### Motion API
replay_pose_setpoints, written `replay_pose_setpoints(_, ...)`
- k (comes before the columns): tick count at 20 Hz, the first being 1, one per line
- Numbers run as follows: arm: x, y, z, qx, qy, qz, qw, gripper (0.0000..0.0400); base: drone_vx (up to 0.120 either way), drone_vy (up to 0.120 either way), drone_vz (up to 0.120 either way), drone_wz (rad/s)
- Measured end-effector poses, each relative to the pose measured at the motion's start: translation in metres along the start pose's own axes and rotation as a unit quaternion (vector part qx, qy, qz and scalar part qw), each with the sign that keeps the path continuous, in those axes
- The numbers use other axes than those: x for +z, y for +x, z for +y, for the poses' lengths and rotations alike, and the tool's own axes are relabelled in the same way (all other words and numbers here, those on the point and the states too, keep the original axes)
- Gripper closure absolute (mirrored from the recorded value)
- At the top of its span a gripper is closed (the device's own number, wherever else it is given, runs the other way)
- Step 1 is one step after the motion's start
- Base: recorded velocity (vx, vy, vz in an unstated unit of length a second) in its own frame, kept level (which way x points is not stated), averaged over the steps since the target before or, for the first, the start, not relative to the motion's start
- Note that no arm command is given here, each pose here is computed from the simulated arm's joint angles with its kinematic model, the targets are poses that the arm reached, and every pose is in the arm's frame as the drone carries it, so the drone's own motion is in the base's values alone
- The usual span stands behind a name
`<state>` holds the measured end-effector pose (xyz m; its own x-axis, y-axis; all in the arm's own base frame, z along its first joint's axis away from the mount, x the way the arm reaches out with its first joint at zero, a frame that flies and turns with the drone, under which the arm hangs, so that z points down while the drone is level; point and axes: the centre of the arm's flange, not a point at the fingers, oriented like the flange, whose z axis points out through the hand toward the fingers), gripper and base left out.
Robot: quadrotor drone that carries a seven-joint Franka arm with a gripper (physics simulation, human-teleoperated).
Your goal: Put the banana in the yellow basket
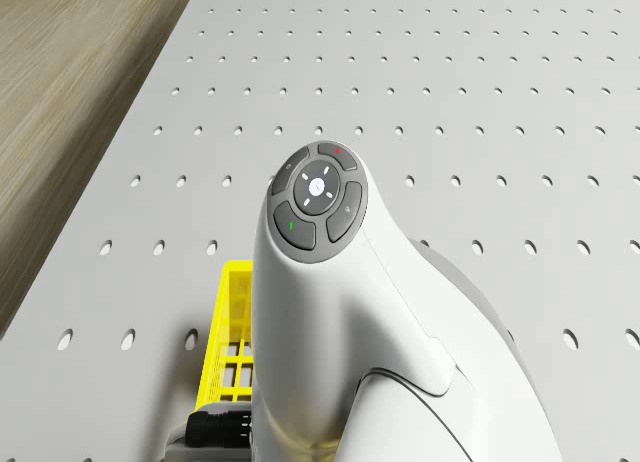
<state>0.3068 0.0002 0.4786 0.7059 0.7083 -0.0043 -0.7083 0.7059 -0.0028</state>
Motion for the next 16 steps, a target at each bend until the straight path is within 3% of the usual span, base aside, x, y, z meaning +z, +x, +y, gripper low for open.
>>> replay_pose_setpoints(15,0.057,0.0,0.0,0.001,0.0,0.0,1.0,0.0207,0.0,0.0,0.0,0.0)
replay_pose_setpoints(16,0.059,0.0,0.0,0.001,0.0,0.0,1.0,0.0192,0.0,0.0,0.0,0.0)
